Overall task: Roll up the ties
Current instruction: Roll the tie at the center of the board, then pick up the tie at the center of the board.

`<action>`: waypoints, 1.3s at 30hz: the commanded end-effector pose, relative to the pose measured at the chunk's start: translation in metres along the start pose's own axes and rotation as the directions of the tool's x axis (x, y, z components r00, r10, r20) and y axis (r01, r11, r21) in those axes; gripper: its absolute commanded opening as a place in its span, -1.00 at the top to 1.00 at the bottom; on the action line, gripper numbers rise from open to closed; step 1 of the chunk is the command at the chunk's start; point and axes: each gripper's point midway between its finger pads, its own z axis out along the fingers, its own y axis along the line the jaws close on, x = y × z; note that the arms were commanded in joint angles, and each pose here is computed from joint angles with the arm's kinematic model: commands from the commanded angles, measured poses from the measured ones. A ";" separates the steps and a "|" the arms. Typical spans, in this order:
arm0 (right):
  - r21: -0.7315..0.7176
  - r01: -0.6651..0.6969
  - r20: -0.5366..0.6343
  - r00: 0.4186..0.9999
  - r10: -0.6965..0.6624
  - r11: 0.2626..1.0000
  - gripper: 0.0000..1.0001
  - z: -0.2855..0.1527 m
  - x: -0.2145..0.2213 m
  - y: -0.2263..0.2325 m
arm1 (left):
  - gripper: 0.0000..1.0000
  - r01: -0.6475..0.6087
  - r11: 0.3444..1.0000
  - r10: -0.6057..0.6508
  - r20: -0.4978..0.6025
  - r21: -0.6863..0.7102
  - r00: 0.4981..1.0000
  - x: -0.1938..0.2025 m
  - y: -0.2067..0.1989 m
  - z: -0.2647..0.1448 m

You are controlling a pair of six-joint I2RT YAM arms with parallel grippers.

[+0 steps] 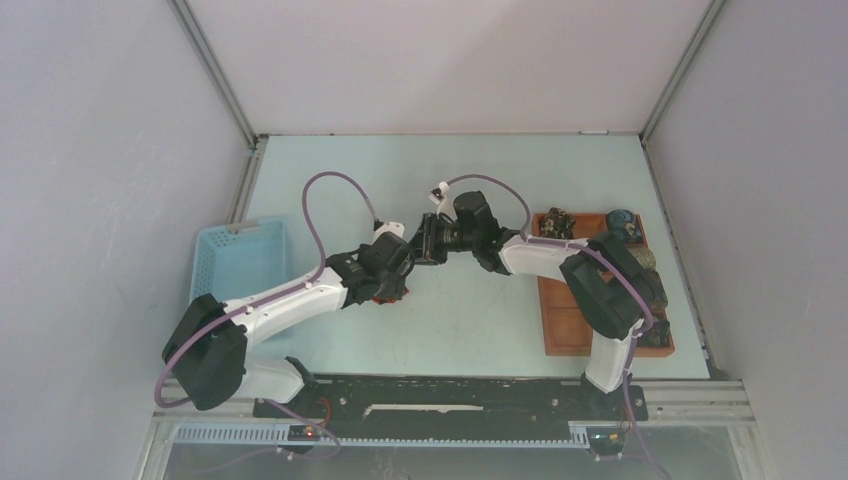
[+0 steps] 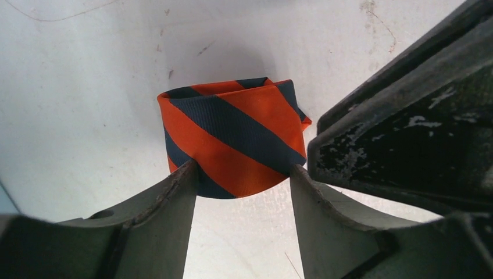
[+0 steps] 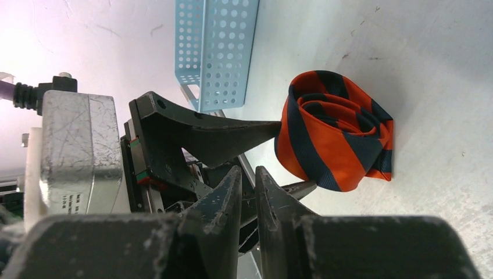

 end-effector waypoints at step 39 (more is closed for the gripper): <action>0.151 -0.021 -0.062 0.998 0.030 0.988 0.60 0.055 0.026 -0.058 | -0.87 0.227 0.964 -0.216 -0.092 0.137 0.972 -0.009 0.027 0.019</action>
